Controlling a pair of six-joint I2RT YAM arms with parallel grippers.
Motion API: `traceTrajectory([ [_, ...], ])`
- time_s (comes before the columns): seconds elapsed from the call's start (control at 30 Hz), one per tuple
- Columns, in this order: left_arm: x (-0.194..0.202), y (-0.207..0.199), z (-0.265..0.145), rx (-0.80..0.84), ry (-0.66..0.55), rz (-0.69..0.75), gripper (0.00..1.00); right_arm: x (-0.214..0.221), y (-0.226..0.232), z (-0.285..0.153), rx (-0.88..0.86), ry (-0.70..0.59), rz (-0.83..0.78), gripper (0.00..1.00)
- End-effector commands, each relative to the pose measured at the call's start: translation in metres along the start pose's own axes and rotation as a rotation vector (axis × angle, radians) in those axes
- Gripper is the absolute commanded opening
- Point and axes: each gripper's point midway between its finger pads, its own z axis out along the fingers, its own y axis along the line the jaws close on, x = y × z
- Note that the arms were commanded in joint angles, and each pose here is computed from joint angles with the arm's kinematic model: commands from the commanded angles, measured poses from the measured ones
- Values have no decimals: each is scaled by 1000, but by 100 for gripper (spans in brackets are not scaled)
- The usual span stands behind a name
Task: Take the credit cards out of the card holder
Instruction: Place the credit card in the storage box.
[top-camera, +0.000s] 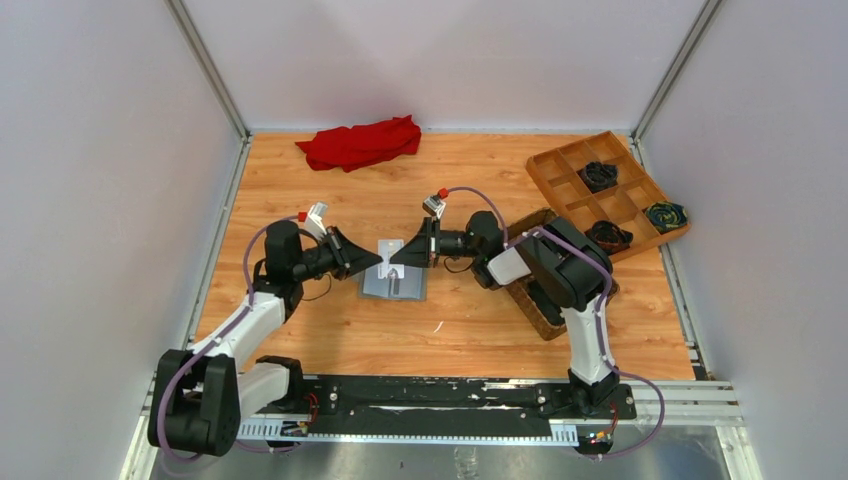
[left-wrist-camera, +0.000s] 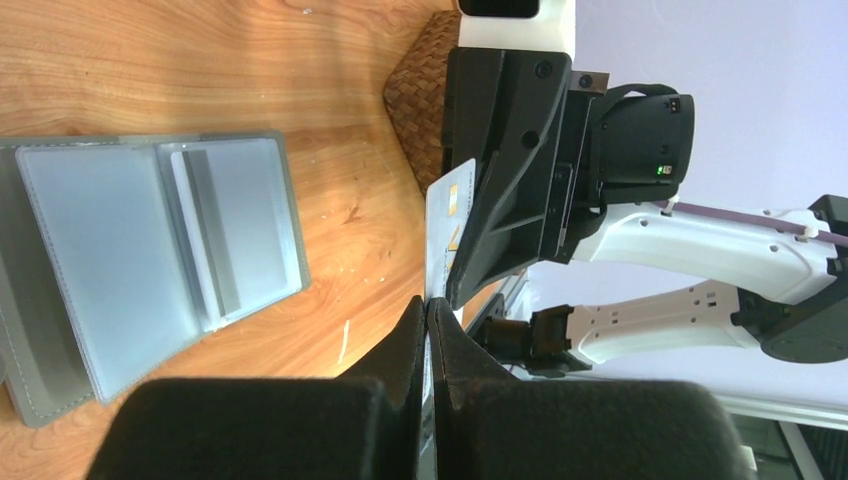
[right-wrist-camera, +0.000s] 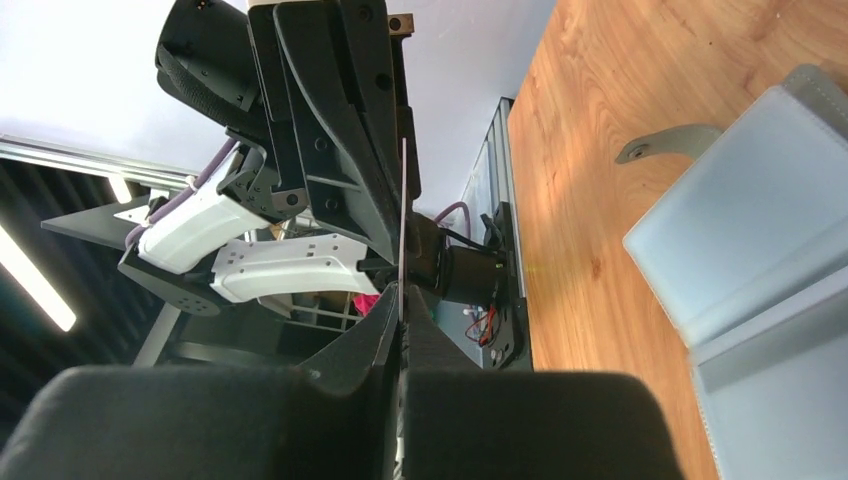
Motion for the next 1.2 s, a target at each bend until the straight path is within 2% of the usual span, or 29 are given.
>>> traceTrajectory([
  [0.0, 4, -3, -1, 8, 12, -3, 0, 2, 24, 5, -73, 19, -80, 0],
  [0.07, 4, -4, -1, 8, 11, -2, 0, 3, 25, 3, -68, 18, -82, 0],
  [0.1, 4, -4, -1, 9, 10, -2, 9, 1, 25, 0, -62, 16, -83, 0],
  [0.17, 2, -6, -1, 10, 5, 0, 36, -2, 20, -12, -22, -2, -74, 0],
  [0.2, 1, -7, -1, 12, 3, 1, 46, -5, 17, -20, 2, -18, -76, 0],
  [0.23, 0, -8, -1, 13, -1, 4, 53, -9, 15, -32, 34, -43, -75, 0],
  [0.3, -2, -10, -1, 15, -8, 5, 58, -17, 10, -58, 108, -92, -79, 0],
  [0.37, -3, -11, 0, 16, -9, 3, 59, -25, 4, -92, 212, -147, -86, 0],
  [0.43, -5, -12, 0, 17, -8, 4, 59, -31, -6, -133, 405, -185, -135, 0],
  [0.5, -6, -14, 1, 20, -3, 4, 59, -32, -14, -184, 772, -186, -243, 0],
  [0.57, -7, -17, 2, 27, 1, 8, 59, -32, 0, -244, 1171, -181, -396, 0],
  [0.7, -7, -18, 4, 29, 8, 12, 59, -35, 34, -358, 1752, -275, -550, 0],
  [0.8, -6, -15, 5, 23, 13, 12, 59, -29, 56, -415, 2065, -301, -613, 0],
  [0.9, -5, -14, 5, 24, 19, 11, 59, -25, 64, -436, 2209, -232, -657, 0],
  [1.17, -4, -16, 4, 35, 31, 24, 59, -23, 51, -445, 2286, -93, -665, 0],
])
